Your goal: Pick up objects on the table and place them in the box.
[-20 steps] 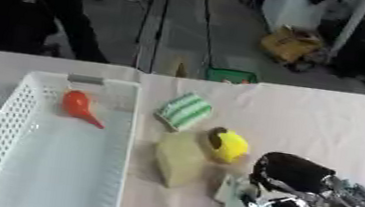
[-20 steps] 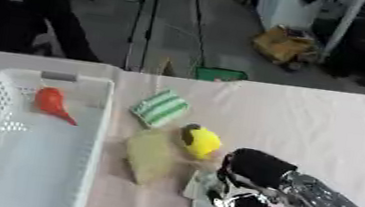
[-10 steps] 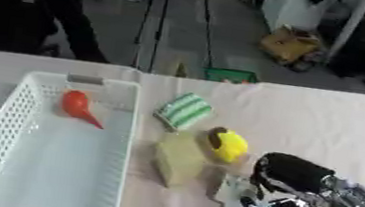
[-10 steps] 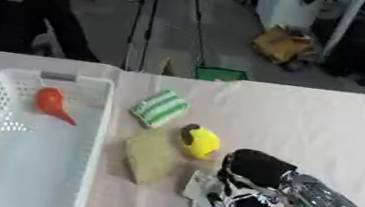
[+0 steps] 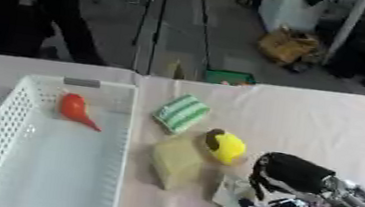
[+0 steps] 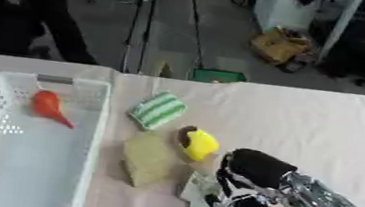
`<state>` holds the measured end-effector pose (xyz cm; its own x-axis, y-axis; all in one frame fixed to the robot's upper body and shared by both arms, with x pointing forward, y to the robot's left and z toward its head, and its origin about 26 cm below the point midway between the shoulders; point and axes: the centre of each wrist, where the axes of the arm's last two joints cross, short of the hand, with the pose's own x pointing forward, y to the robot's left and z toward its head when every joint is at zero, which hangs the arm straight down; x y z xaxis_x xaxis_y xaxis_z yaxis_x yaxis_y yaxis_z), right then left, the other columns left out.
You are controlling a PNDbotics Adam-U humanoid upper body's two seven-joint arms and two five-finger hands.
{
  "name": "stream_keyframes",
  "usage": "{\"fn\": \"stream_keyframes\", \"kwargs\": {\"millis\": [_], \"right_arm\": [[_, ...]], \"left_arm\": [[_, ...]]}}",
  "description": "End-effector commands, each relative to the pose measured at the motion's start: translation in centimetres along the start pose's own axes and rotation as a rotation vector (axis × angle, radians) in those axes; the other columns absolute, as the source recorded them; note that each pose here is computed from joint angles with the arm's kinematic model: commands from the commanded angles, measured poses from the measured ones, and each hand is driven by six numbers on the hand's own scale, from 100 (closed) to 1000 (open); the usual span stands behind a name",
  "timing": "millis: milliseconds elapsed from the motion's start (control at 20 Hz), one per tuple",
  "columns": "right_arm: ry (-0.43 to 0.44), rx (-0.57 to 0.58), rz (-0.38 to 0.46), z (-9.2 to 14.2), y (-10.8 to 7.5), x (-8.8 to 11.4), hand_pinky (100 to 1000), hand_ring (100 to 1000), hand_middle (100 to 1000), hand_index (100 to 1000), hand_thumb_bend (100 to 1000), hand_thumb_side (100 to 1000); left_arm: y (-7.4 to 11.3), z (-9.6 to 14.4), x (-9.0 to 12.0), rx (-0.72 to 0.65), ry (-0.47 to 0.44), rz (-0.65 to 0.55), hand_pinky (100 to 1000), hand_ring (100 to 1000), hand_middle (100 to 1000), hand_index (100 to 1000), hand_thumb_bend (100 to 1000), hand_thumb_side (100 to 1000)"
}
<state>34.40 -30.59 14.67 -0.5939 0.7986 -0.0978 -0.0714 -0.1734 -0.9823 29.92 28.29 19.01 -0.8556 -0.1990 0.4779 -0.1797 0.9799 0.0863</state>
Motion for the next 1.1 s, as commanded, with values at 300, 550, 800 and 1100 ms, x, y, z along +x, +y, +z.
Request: {"fn": "stream_keyframes", "kwargs": {"millis": [300, 550, 800, 1100], "right_arm": [[0.011, -0.086, -0.007, 0.3, -1.6, 0.0, 820, 553, 272, 425, 308, 618], [0.014, -0.116, -0.017, 0.4, -1.7, 0.1, 819, 553, 271, 428, 312, 622], [0.018, -0.114, -0.036, 0.3, -0.8, 0.0, 828, 656, 398, 576, 460, 792], [-0.013, -0.094, 0.006, 0.3, -0.5, -0.1, 852, 765, 579, 833, 642, 894]], "left_arm": [[-0.1, -0.7, 0.5, -0.008, -0.027, 0.000, 1000, 935, 954, 925, 100, 1000], [-0.1, -0.7, 0.5, -0.009, -0.027, 0.001, 1000, 933, 954, 925, 100, 1000], [-0.1, -0.7, 0.5, -0.011, -0.026, 0.004, 1000, 932, 953, 924, 100, 1000], [-0.2, -0.6, 0.5, -0.015, -0.024, 0.005, 1000, 931, 954, 922, 100, 1000]]}}
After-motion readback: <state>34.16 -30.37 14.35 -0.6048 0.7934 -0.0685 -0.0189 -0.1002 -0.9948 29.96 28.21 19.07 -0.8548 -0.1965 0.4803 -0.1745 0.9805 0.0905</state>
